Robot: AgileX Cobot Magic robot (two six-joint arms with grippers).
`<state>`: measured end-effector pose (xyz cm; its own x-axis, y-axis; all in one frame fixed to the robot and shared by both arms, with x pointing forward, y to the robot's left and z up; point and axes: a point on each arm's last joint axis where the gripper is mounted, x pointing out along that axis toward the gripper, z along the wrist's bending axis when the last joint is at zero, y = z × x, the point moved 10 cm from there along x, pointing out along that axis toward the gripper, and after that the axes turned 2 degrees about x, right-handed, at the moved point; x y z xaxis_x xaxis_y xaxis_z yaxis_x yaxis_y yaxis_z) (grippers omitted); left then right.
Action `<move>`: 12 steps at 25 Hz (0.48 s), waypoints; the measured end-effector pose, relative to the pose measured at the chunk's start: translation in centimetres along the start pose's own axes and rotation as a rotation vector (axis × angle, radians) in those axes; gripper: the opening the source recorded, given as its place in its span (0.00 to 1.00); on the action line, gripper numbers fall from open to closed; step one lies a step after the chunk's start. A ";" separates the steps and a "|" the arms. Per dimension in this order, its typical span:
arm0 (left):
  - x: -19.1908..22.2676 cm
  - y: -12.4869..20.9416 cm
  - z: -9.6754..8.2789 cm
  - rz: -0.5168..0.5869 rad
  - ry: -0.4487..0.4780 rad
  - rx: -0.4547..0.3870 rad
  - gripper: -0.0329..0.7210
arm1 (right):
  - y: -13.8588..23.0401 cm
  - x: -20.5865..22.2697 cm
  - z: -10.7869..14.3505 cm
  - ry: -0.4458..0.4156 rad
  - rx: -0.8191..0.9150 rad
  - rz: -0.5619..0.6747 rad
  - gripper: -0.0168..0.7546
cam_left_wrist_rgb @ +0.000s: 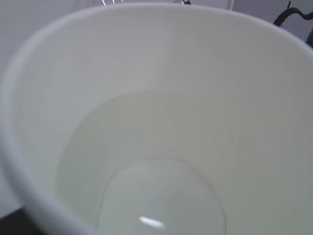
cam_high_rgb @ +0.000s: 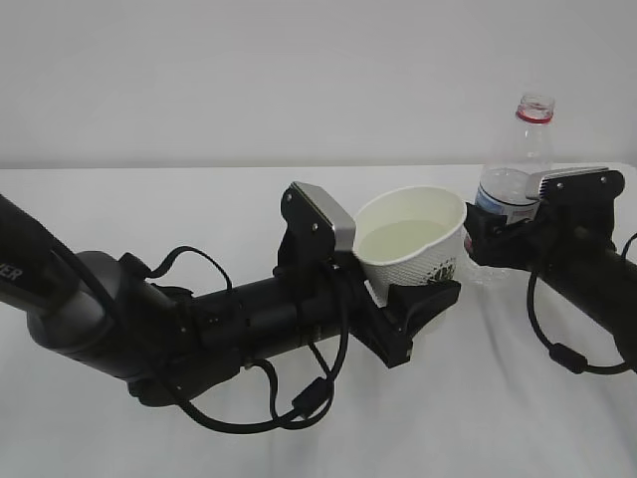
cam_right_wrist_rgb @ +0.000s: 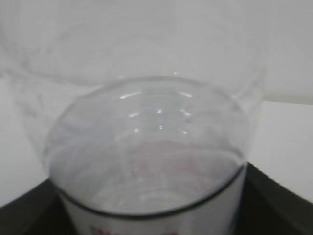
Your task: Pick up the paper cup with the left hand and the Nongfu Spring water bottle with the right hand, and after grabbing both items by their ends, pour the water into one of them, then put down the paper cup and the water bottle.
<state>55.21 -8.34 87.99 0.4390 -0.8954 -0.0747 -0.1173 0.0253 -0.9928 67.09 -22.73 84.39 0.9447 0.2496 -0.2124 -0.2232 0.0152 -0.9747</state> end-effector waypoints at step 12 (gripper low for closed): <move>0.0 0.0 0.0 0.000 -0.002 -0.001 0.74 | 0.2 -0.2 0.8 -0.040 0.017 0.003 0.79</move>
<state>55.23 -8.32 87.99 0.4404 -0.8947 -0.0744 -0.1179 0.0246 -0.9927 66.70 -22.02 84.34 0.9339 0.2878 -0.2120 -0.2303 0.0306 -0.9726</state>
